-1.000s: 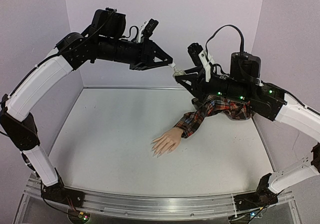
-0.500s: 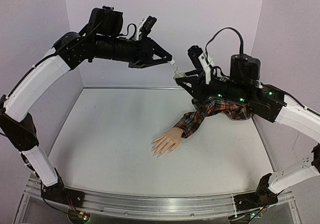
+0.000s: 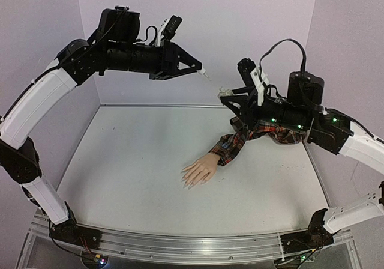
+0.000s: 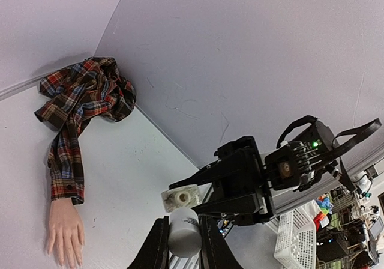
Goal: Paint the nails
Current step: Paint the nail with the hand.
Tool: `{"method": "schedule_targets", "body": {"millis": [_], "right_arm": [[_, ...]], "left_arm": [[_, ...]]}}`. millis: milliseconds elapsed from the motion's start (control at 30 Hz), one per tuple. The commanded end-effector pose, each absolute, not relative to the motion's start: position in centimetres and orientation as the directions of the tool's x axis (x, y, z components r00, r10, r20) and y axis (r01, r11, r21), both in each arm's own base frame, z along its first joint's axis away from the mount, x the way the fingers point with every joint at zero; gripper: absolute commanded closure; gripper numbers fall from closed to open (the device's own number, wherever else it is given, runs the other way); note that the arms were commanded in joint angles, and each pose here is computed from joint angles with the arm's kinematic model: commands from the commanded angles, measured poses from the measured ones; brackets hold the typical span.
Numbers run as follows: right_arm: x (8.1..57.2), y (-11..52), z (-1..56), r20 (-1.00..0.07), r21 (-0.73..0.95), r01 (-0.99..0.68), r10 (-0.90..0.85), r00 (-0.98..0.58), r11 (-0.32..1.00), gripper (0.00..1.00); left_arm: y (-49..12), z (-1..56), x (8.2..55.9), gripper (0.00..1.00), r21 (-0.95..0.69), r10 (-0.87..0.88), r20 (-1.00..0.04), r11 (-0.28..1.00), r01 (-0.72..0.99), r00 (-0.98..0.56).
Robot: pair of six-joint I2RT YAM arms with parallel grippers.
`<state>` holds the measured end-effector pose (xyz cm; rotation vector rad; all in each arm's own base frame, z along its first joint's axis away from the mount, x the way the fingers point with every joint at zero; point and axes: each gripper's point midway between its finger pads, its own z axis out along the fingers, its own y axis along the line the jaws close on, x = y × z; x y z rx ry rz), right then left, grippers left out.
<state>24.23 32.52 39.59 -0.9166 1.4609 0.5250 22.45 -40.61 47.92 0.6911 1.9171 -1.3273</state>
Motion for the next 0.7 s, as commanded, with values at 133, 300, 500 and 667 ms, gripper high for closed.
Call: {"method": "schedule_targets", "body": {"millis": [133,300,500,667], "right_arm": [[23.2,26.8,41.5,-0.978,-0.207,-0.679,-0.149,0.144,0.704,1.00],[22.8,23.4,40.7,-0.980,-0.198,-0.606,-0.144,0.137,0.770,1.00],[21.5,20.2,38.9,-0.973,-0.230,-0.558,-0.172,0.154,0.797,1.00],[20.8,18.0,38.7,-0.972,-0.232,-0.519,-0.172,0.163,0.823,1.00]], "left_arm": [[-38.6,45.3,23.0,1.00,-0.477,0.012,-0.849,0.410,0.778,-0.528],[-37.9,39.9,23.9,1.00,-0.492,-0.017,-0.835,0.472,0.732,-0.550],[-38.0,32.1,24.0,1.00,-0.517,-0.039,-0.803,0.543,0.662,-0.595],[-39.2,26.6,22.4,1.00,-0.574,-0.079,-0.771,0.517,0.635,-0.632]]}}
